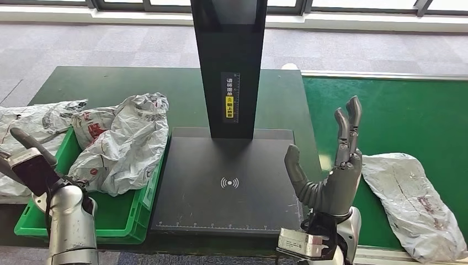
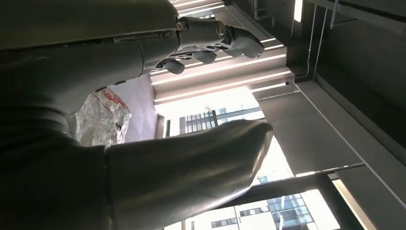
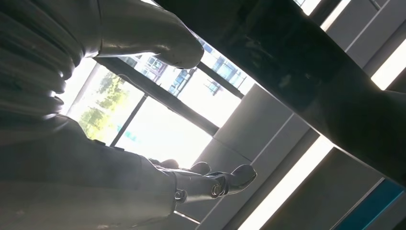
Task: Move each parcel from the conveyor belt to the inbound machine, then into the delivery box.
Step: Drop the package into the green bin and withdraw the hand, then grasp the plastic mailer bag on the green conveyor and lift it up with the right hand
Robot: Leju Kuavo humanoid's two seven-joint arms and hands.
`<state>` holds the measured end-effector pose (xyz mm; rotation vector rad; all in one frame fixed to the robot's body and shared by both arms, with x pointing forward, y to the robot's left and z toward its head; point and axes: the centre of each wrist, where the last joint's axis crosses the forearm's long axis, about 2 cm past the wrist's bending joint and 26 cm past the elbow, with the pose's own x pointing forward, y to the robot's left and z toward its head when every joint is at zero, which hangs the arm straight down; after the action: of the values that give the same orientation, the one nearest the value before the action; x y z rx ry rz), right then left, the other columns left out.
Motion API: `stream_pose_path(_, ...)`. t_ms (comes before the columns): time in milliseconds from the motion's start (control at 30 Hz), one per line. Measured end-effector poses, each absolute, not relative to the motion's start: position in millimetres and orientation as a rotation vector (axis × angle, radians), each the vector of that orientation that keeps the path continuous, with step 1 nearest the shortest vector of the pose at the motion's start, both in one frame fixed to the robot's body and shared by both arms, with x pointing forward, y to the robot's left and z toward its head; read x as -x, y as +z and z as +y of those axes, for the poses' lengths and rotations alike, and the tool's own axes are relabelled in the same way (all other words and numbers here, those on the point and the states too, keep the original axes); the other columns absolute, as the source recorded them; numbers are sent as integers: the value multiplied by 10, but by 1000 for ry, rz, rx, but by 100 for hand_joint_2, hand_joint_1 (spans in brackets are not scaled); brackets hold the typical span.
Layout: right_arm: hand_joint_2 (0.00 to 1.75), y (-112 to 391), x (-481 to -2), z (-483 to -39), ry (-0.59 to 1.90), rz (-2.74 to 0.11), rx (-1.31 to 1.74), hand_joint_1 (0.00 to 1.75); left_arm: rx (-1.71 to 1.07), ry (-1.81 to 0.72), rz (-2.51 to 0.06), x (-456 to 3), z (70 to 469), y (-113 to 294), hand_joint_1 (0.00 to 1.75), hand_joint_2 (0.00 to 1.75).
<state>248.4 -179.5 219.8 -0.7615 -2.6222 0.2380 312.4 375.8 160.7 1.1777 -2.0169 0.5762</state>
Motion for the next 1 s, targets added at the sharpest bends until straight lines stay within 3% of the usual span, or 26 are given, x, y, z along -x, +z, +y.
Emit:
stream_pose_path(200, 175, 2174, -2461, -1798, 234, -2607, 789, 0, -1064, 621, -2094, -3059, 3653, 1709, 0, 0)
stream_pose_path(333, 0, 2085, -2399, -1805, 262, -2504, 825, 0, -703, 533, -2193, -3047, 3340, 1720, 0, 0)
stream_pose_path(533, 0, 1708, -2495, -2036, 422, -2202, 887, 0, -192, 338, -2230, -2812, 2722, 1550, 0, 0)
stream_pose_path(633, 0, 1610, -2520, -2142, 452, -2133, 917, 0, -94, 309, -2233, -2744, 2603, 1524, 0, 0)
stream_pose_path(800, 0, 1405, -2560, -2284, 627, -1862, 949, 0, 322, 71, -2263, -2656, 2374, 1462, 0, 0)
stream_pose_path(1000, 0, 1104, -2509, -2578, 732, -1636, 1012, 0, 456, -111, -2253, -2601, 2210, 1370, 0, 0)
